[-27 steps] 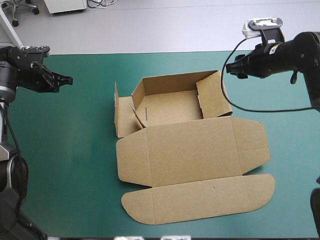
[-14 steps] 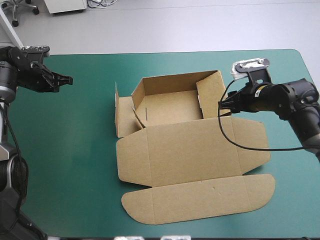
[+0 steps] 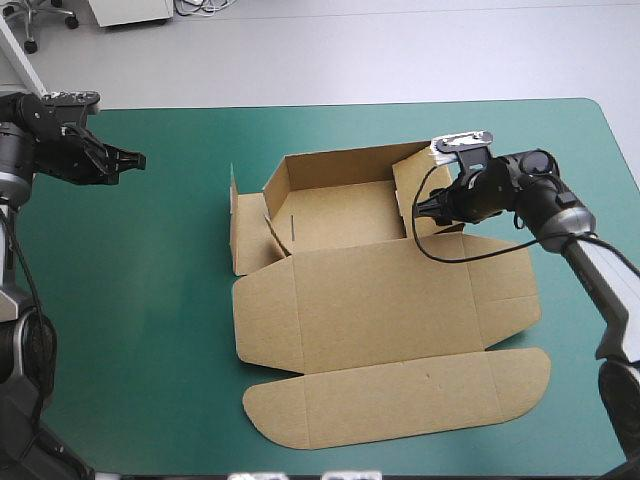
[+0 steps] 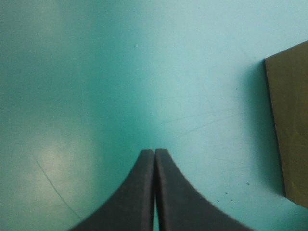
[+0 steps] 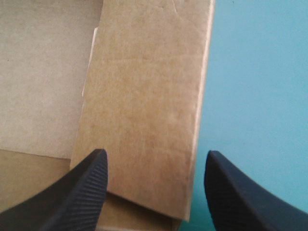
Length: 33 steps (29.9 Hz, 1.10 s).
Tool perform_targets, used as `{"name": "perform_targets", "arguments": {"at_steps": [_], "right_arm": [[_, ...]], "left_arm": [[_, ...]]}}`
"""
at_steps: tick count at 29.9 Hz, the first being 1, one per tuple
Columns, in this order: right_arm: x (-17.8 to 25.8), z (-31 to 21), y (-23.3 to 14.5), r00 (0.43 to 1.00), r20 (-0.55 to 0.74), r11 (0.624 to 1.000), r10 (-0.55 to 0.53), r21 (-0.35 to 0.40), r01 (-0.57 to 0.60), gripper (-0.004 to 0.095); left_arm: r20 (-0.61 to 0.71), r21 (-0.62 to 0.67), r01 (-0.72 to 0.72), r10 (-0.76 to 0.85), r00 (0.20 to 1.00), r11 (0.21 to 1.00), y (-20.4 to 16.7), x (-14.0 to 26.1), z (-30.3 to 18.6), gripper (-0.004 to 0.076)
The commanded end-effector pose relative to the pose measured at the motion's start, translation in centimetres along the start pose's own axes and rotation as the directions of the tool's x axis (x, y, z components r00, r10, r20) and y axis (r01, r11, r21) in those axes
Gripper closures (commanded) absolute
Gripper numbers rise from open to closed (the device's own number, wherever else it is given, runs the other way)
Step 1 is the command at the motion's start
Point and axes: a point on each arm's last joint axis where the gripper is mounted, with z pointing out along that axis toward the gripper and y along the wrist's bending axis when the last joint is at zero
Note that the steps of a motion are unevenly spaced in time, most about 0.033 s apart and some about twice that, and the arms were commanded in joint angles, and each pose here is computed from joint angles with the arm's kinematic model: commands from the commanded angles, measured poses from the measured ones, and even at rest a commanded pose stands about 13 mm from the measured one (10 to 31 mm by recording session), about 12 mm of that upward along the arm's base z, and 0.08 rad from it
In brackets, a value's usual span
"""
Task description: Fold the box
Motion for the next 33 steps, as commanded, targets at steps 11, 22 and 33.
{"name": "perform_targets", "arguments": {"at_steps": [11,22,33], "right_arm": [[-5.5,2.1,-1.4,0.996,0.087,1.000,0.007,0.018,-0.009,0.0368],[-5.3,5.3,-2.6,0.999,-0.003,0.999,0.043,-0.012,-0.043,0.0399],[-5.5,5.8,-2.6,0.999,-0.010,0.999,0.045,-0.015,-0.045,0.0732]], "left_arm": [[0.109,-0.005,0.001,0.000,0.994,1.000,-0.4,-0.6,-2.8,0.0734],[0.107,-0.004,0.001,0.000,0.994,1.000,-0.4,-0.6,-2.8,0.0734],[0.103,-0.004,0.000,0.000,0.995,1.000,-0.4,-0.5,-2.8,0.0734]]}}
